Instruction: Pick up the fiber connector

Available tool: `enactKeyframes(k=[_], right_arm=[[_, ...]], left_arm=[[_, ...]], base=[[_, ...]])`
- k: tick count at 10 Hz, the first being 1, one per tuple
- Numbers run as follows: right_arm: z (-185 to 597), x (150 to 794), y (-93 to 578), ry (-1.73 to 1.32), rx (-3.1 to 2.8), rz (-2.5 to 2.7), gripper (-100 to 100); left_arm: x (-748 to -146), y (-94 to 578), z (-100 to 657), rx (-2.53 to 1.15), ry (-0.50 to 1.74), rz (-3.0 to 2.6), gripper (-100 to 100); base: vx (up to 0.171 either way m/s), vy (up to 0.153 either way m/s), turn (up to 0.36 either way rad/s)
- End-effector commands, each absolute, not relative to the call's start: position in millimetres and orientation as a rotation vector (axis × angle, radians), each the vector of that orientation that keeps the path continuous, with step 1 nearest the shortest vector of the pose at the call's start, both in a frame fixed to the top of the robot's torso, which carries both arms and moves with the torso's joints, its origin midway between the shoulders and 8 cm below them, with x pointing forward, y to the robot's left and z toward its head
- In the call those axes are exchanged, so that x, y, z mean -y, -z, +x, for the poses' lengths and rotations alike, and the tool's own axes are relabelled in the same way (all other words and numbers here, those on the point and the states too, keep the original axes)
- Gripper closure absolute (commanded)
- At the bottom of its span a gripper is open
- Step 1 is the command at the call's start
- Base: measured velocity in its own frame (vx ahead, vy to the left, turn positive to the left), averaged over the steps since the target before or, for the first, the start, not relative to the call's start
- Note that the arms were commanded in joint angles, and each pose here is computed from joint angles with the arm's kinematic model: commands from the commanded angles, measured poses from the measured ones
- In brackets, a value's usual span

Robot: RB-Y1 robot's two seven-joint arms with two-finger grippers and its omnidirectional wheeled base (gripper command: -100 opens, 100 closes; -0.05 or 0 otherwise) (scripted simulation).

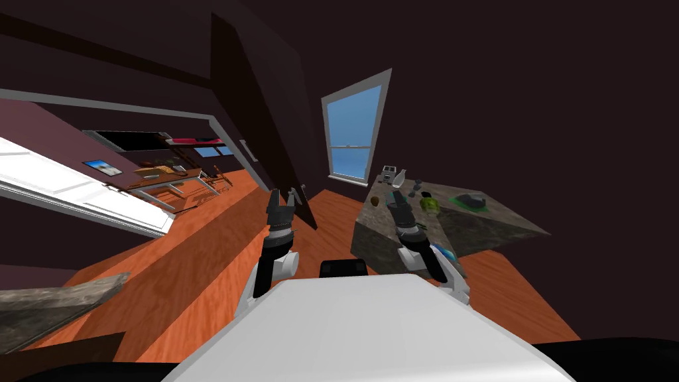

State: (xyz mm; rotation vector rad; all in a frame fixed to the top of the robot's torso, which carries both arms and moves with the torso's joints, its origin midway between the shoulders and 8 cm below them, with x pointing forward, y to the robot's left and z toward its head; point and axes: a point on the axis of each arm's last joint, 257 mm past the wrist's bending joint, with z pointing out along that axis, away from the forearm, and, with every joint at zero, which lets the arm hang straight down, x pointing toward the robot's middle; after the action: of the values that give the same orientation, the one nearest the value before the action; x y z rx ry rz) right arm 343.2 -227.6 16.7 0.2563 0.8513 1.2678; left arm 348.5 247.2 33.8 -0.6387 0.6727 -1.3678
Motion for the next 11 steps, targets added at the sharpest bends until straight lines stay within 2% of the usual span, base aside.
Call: enactKeyframes(k=[1,2,11], right_arm=[[348,224,-6,-1.262,-0.908,0.224,-100],[353,222,4,-1.255,-0.948,0.207,-100],[368,222,62,-1.179,-1.209,0.058,-100]], left_arm=[[-247,-34,349,-0.673,1.368,-0.639,0],[-247,-34,349,-0.673,1.368,-0.639,0],[-247,-34,349,-0.673,1.368,-0.639,0]], base=[[-0.013,0.019,0.24],[-0.018,0.025,0.346],[-0.003,0.014,0.158]])
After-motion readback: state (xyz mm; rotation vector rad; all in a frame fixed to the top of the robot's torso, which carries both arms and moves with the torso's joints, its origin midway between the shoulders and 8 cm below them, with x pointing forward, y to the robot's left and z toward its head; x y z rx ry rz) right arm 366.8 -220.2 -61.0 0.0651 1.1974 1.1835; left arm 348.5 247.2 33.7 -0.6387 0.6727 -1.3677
